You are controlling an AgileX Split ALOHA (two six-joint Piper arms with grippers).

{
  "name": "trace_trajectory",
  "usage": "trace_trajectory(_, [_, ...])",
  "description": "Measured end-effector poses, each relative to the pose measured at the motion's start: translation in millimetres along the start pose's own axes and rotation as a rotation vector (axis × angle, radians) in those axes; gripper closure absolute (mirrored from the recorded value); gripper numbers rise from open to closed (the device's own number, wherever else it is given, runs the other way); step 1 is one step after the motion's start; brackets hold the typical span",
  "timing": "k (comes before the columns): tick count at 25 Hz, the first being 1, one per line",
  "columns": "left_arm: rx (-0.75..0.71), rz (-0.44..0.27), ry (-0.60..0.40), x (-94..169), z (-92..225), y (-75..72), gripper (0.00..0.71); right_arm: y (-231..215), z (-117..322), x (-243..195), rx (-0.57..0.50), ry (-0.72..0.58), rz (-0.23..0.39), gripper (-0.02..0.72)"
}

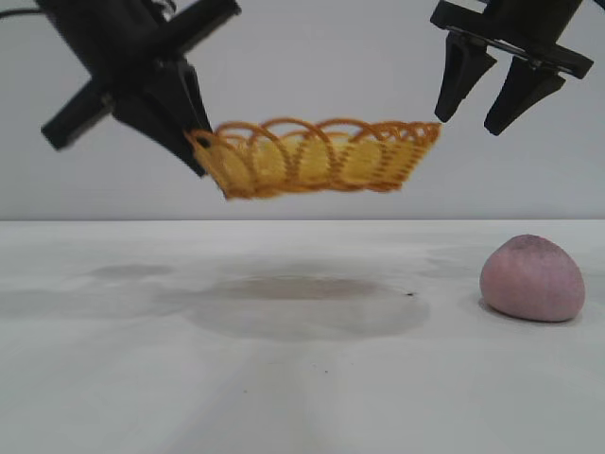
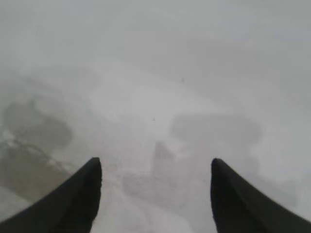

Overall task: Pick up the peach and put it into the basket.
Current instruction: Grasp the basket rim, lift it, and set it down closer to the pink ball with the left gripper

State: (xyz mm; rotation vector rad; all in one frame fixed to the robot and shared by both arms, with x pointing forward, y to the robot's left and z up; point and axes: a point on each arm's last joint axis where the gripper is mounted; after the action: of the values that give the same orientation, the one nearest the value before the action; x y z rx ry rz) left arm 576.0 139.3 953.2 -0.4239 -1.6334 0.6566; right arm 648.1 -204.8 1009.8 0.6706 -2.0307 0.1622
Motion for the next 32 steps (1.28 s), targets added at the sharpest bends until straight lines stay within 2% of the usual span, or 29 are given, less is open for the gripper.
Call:
trace_trajectory(4, [0.036,-0.006,-0.071,-15,11,9.8,0.71,0,0,0,0.0,0.0,0.0,0.25])
trace_trajectory(8, [0.052,-0.022,-0.13,-19,7,14.2,0.71,0,0,0,0.0,0.0,0.0,0.25])
trace_trajectory(15, [0.088,-0.055,-0.103,-38,8,27.6,0.71,1,0,0,-0.009,-0.005,-0.007,0.25])
trace_trajectory(16, [0.089,-0.056,-0.101,-38,8,28.0,0.646,1,0,0,-0.009,-0.005,-0.007,0.25])
trace_trajectory(18, [0.09,-0.056,-0.102,-38,8,28.0,0.646,1,-1,0,-0.011,-0.007,-0.009,0.25])
trace_trajectory(19, [0.092,-0.054,-0.102,-38,8,27.8,0.562,1,-1,0,-0.011,-0.007,-0.009,0.25])
trace_trajectory(22, [0.094,-0.051,-0.095,-38,8,27.5,0.387,1,-1,0,-0.014,-0.008,-0.012,0.25])
trace_trajectory(25, [0.091,-0.042,-0.064,-39,11,26.5,0.253,1,-1,0,-0.014,-0.008,-0.012,0.25])
trace_trajectory(29, [0.003,-0.031,-0.026,-33,15,21.6,0.253,1,-1,0,-0.016,-0.008,-0.014,0.25])
trace_trajectory(30, [-0.039,-0.031,-0.011,-28,16,19.4,0.211,1,-1,0,-0.016,-0.008,-0.014,0.25])
trace_trajectory(32, [-0.123,-0.038,0.006,-17,14,14.6,0.227,1,-1,0,-0.016,-0.006,-0.015,0.25])
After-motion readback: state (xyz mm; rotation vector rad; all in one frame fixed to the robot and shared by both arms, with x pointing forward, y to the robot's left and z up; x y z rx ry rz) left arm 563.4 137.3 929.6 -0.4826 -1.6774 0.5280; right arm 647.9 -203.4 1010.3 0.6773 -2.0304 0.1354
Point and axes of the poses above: a point on each arm's last joint axis where the gripper is mounted, x pointing back along that axis away from the gripper, y along the wrist's bending axis when the last joint is at zero, z = x × y, and after that the axes turned 9 degrees about x, right-handed
